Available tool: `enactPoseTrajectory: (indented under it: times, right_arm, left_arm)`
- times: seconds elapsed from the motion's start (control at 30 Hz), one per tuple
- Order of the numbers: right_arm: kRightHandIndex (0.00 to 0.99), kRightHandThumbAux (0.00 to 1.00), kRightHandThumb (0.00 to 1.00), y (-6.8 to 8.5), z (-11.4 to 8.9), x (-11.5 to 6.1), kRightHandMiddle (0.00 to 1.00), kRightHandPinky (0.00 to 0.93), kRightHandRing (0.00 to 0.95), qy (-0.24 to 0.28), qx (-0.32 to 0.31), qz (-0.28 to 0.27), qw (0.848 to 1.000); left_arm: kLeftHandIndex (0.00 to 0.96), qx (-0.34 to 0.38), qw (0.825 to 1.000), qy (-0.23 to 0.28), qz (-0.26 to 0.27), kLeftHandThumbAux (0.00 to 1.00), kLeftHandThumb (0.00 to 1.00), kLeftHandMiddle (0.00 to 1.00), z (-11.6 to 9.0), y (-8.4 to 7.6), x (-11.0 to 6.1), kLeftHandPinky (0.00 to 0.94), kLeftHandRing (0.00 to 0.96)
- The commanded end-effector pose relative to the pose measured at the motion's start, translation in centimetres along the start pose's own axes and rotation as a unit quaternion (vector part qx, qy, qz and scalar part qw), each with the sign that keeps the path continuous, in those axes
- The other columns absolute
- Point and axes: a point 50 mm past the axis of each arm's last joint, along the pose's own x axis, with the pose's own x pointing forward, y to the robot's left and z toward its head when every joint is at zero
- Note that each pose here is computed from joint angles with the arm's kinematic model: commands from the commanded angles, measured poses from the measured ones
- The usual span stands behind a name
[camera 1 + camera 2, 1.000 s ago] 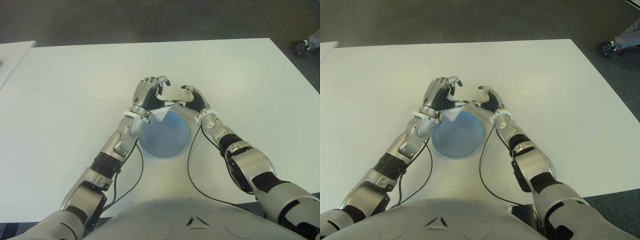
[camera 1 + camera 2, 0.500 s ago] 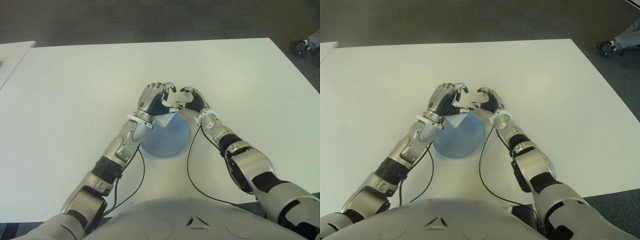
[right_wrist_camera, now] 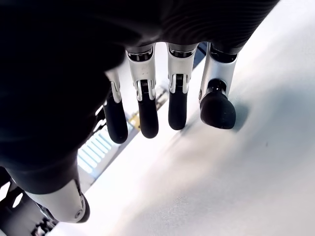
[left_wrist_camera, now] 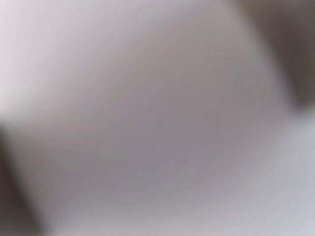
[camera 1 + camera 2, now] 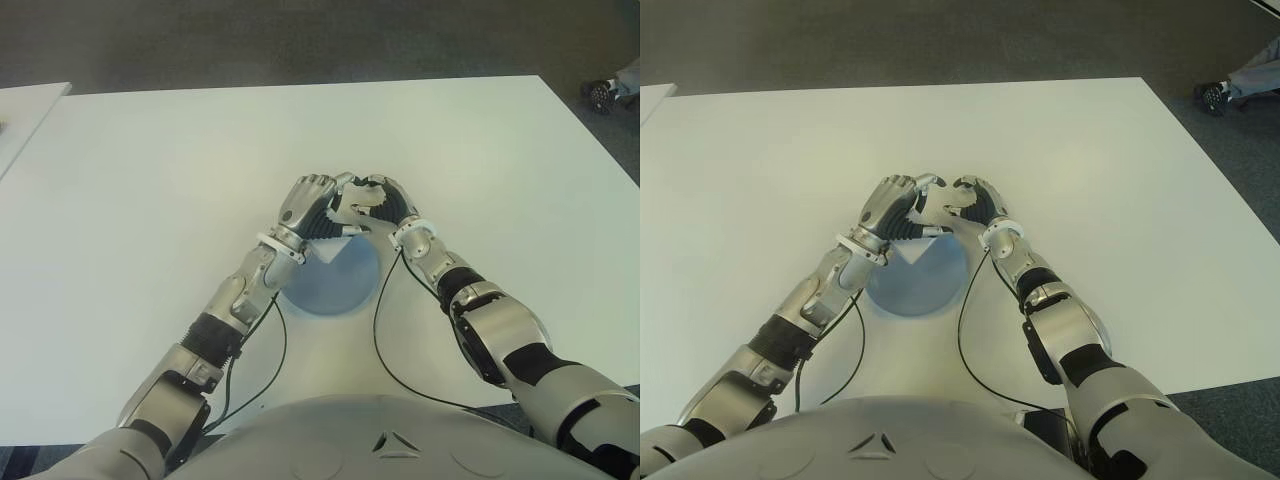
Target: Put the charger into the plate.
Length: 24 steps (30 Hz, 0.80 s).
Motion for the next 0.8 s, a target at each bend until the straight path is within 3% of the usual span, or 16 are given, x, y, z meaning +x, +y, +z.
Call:
enactPoseTrajectory:
  times: [0.03, 0.33, 0.8]
  right_arm:
    - [0.269, 0.772, 0.067, 4.38, -4.41, -3.76, 0.293, 0.014, 0.212, 0.112, -0.022, 0.095, 0.989]
    - [0.258, 0.796, 0.037, 4.38, -4.47, -3.91, 0.257, 0.0, 0.179, 0.105, -0.026, 0.095, 0.99]
    - [0.295, 0.82, 0.047, 4.3, -4.43, -4.05, 0.26, 0.018, 0.185, 0.091, -0.025, 0.092, 0.991]
  left_arm:
    - [0.013, 0.01, 0.999, 0.01, -0.032, 0.265, 0.219, 0.018, -0.63, -0.29, -0.59, 0.017, 0.017]
    - [0.0, 0.005, 0.998, 0.023, -0.058, 0.197, 0.191, 0.0, -0.81, -0.15, -0.7, 0.0, 0.0]
    - [0.0, 0.002, 0.997, 0.031, -0.069, 0.196, 0.195, 0.0, -0.92, -0.27, -0.81, 0.0, 0.0]
